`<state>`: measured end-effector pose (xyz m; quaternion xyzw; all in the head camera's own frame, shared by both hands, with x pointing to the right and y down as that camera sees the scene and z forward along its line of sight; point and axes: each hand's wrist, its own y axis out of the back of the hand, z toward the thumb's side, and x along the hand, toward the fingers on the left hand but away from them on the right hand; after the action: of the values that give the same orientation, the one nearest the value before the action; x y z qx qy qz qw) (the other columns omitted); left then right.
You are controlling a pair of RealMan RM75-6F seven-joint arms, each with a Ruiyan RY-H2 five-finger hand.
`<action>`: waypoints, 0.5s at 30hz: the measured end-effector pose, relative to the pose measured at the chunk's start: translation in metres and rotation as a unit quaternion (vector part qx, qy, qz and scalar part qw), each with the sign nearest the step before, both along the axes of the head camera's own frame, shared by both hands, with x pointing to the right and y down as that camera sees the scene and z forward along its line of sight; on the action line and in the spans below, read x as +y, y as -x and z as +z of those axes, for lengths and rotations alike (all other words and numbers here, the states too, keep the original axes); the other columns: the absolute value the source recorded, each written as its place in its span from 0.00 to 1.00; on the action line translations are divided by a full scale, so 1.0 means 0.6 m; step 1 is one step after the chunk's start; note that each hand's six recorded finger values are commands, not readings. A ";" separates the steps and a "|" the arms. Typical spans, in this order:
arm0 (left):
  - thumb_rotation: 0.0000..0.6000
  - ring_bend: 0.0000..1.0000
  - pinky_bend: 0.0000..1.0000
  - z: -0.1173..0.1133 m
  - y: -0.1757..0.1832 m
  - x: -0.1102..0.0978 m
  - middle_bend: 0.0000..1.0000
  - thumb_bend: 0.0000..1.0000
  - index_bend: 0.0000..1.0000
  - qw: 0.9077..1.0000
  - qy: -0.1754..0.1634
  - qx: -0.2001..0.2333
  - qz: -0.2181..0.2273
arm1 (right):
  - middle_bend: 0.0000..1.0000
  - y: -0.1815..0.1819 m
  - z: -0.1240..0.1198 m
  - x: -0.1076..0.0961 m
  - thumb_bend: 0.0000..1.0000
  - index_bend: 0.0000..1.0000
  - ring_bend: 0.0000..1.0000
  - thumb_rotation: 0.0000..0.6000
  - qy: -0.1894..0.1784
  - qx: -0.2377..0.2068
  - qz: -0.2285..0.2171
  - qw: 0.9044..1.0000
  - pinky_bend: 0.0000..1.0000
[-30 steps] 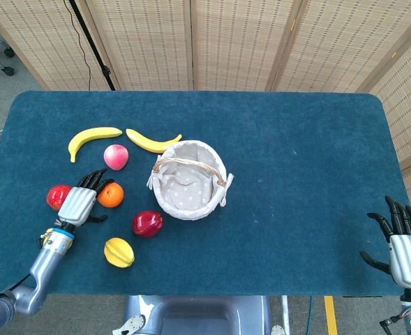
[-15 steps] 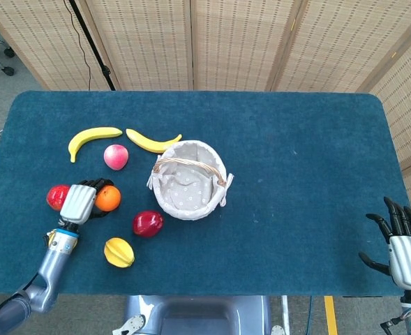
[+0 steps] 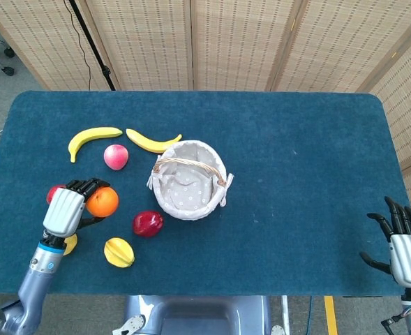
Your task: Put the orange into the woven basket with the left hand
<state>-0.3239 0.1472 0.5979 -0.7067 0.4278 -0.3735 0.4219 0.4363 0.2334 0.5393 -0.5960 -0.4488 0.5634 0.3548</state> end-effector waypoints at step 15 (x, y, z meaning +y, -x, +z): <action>1.00 0.50 0.48 0.002 -0.085 -0.091 0.51 0.30 0.69 0.998 0.019 -0.018 0.050 | 0.00 -0.008 -0.007 -0.001 0.00 0.25 0.00 1.00 -0.004 -0.004 0.007 1.000 0.00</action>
<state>-0.2727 0.0924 0.5992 -0.7280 0.3774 -0.3730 0.4342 0.4410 0.2327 0.5348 -0.5932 -0.4568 0.5619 0.3517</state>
